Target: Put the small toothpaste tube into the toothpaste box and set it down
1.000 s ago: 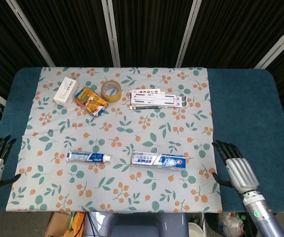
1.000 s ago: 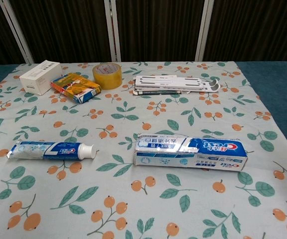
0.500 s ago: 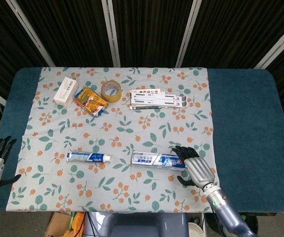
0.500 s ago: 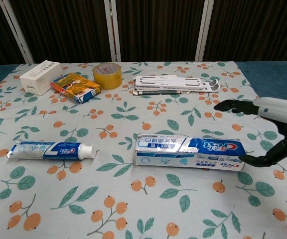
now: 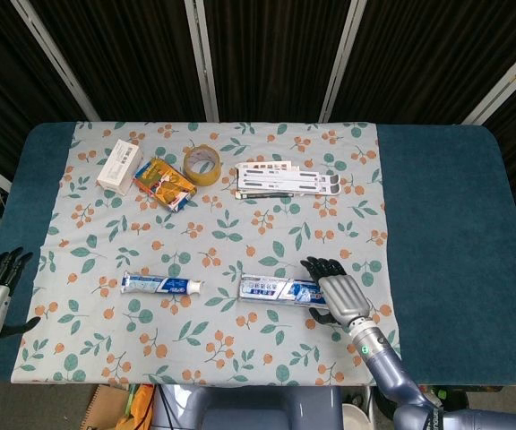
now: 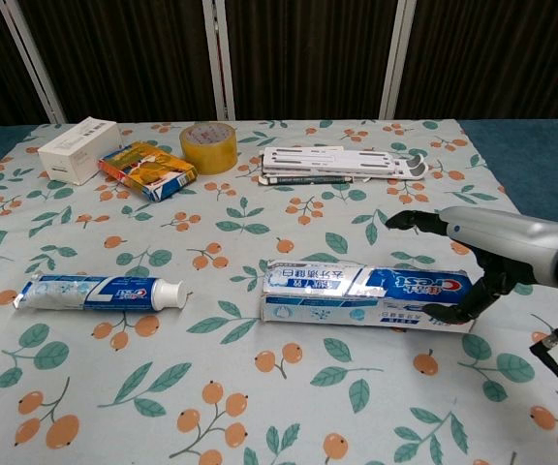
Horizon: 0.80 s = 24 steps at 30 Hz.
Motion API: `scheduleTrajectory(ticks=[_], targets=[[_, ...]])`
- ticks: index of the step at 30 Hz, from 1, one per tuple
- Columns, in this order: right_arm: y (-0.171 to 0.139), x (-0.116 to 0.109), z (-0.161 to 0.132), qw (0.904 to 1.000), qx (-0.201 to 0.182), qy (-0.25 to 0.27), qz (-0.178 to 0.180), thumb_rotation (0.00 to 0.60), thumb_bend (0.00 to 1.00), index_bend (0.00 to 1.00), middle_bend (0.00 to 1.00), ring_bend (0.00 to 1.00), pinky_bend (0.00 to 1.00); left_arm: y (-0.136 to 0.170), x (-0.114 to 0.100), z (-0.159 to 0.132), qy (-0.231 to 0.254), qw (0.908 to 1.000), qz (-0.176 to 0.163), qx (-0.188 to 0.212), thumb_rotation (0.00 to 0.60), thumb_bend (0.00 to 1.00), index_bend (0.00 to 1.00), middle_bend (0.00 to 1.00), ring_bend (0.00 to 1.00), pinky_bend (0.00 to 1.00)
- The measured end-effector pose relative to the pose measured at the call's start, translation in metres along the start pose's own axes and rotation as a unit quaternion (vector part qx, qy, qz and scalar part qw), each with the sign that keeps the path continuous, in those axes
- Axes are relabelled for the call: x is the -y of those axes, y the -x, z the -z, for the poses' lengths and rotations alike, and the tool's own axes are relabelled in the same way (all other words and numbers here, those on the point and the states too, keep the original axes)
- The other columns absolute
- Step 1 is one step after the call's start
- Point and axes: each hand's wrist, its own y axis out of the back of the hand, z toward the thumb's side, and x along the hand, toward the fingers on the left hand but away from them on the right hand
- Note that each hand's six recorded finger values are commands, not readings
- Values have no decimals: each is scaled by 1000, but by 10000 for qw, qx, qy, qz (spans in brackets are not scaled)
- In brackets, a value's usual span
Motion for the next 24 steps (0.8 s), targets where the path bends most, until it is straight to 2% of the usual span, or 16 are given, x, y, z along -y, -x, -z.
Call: scheduleTrajectory(ticks=[8,12,15,18,21,24], targets=[[7,14,1,9999,87,-67,-87,600,343,0,170,4,0,-3,1,-1,25,10000,64,1,600,32,0,0,0,100],[11,18,-3,9999,83,-16,-74,600,344,20,209,51,15,-4,2,-1,47,9999,98,-16,600,32,0,0,0,100],[14,21,-6,10000,68,13,-52,600,343,109,282,147,104,-6,3,-1,65,9999,130,-18,600,32,0,0,0,100],[16,22,-9,10000,63,45,20,600,343,144,316,208,169,-6,4,-2,74,9999,149,-3,600,32,0,0,0,100],[18,23,-12,9999,51,79,113,600,343,203,366,289,326,-7,4,-3,82,9999,151,7,600,32,2,0,0,100],[19,24,-13,9998,45,61,175,600,343,277,405,345,409,-7,4,-3,97,9998,154,-4,600,32,5,0,0,100]])
